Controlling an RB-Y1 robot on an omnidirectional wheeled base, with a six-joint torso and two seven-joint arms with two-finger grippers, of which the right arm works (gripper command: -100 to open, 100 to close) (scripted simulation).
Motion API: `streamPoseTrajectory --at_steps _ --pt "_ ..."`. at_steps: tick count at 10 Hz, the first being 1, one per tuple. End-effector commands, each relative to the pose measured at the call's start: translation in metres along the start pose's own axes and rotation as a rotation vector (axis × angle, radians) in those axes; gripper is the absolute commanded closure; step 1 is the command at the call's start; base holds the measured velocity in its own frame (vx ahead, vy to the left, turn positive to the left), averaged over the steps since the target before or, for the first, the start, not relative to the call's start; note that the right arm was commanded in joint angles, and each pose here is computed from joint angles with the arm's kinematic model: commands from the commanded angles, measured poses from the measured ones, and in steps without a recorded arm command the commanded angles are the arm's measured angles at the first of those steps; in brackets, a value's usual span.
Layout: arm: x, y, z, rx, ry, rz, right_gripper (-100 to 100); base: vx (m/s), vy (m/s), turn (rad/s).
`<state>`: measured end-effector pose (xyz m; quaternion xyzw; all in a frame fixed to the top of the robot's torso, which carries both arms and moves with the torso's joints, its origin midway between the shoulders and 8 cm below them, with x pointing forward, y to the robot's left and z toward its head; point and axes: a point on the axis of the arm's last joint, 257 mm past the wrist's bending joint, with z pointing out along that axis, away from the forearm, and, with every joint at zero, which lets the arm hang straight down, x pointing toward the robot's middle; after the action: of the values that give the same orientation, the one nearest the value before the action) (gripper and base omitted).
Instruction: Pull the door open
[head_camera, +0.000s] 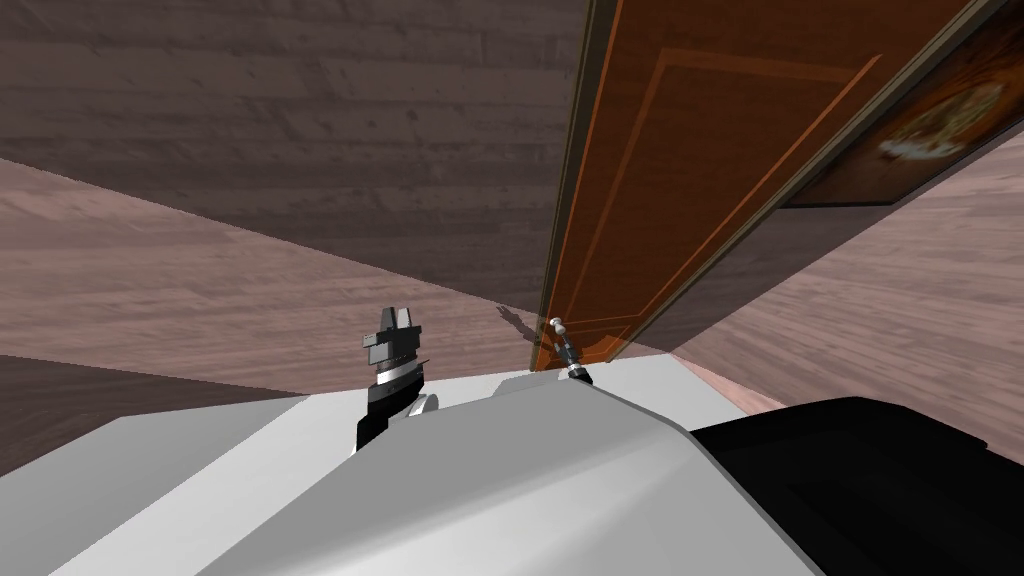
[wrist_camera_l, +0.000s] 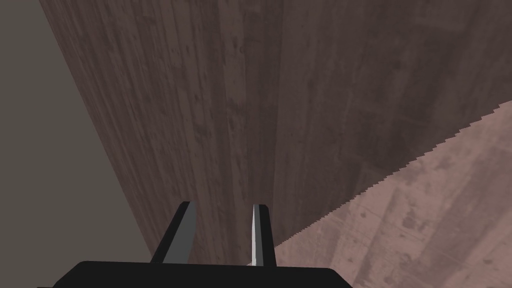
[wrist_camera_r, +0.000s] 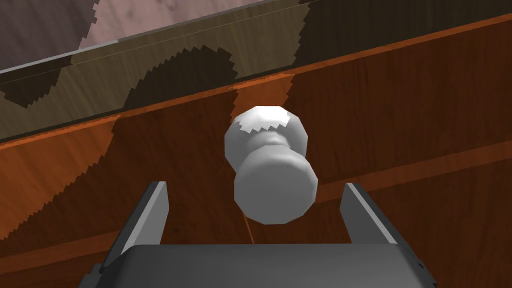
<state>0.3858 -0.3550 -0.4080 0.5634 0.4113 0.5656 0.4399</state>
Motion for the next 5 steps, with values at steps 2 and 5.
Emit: streamPoseTrajectory --at_steps 2,5 --pt "0.002 0.001 0.0081 -0.003 -0.009 0.091 -100 -0.06 -0.017 0.015" --pt "0.004 0.001 0.0177 -0.008 -0.019 0.185 -100 -0.057 -0.017 0.021"
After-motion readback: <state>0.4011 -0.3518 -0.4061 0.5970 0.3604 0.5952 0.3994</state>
